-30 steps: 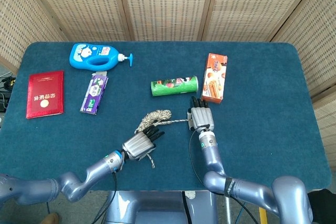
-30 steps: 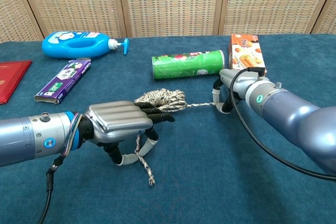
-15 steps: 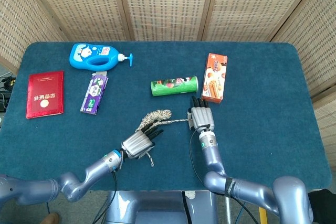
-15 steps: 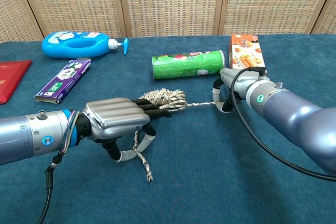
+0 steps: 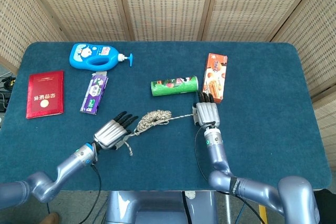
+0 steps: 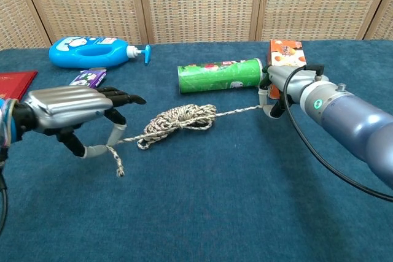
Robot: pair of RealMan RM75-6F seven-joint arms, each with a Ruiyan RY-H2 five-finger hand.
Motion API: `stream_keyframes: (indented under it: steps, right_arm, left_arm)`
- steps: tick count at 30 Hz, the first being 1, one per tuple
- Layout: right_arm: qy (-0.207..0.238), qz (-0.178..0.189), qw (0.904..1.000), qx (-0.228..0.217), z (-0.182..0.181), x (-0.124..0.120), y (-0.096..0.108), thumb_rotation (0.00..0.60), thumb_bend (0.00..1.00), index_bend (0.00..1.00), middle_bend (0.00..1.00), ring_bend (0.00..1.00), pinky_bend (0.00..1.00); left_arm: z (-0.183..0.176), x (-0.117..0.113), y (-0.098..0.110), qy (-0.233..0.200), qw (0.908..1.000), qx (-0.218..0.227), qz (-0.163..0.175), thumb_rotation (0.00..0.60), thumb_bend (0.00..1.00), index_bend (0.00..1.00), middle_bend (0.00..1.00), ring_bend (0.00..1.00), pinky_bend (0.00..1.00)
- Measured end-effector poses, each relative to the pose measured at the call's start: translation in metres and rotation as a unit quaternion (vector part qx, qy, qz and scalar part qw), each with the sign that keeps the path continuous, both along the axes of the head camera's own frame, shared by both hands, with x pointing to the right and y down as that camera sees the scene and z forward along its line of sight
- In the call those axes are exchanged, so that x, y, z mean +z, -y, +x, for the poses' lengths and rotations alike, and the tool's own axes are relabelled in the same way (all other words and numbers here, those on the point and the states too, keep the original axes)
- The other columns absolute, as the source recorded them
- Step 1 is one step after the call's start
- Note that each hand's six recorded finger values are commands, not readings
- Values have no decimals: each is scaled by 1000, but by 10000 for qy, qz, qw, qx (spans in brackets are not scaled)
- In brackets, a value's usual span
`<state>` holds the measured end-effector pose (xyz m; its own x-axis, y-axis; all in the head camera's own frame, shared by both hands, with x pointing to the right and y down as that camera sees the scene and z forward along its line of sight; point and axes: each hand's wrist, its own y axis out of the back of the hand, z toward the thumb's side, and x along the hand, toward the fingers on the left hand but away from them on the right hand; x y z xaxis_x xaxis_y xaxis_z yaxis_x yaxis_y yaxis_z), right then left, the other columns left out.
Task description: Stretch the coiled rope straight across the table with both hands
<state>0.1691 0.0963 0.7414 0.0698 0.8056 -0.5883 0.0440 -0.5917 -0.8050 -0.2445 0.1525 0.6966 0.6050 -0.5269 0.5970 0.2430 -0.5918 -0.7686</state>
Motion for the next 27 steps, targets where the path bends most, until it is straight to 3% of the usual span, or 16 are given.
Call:
stream_keyframes:
  steps: [13,20,27]
  right_arm:
    - [-677,313,9971,157,58,-13,20,600,474,697,0,0,33]
    - [-900,283,9947,404,96,-14,22,600,473,697,0,0,33]
    - [-1032,331,9933,405,108,-15,23,600,473,697,0,0,33]
  left_arm:
    - [-122,-4,34,479,9933,-1015,280,600,533,788,0,0,0]
    - [-153,-5,39,595,9902,-1226,317,600,535,791,0,0,0]
    - [-164,-4,40,716,9888,-1266,337,600,537,792,0,0,0]
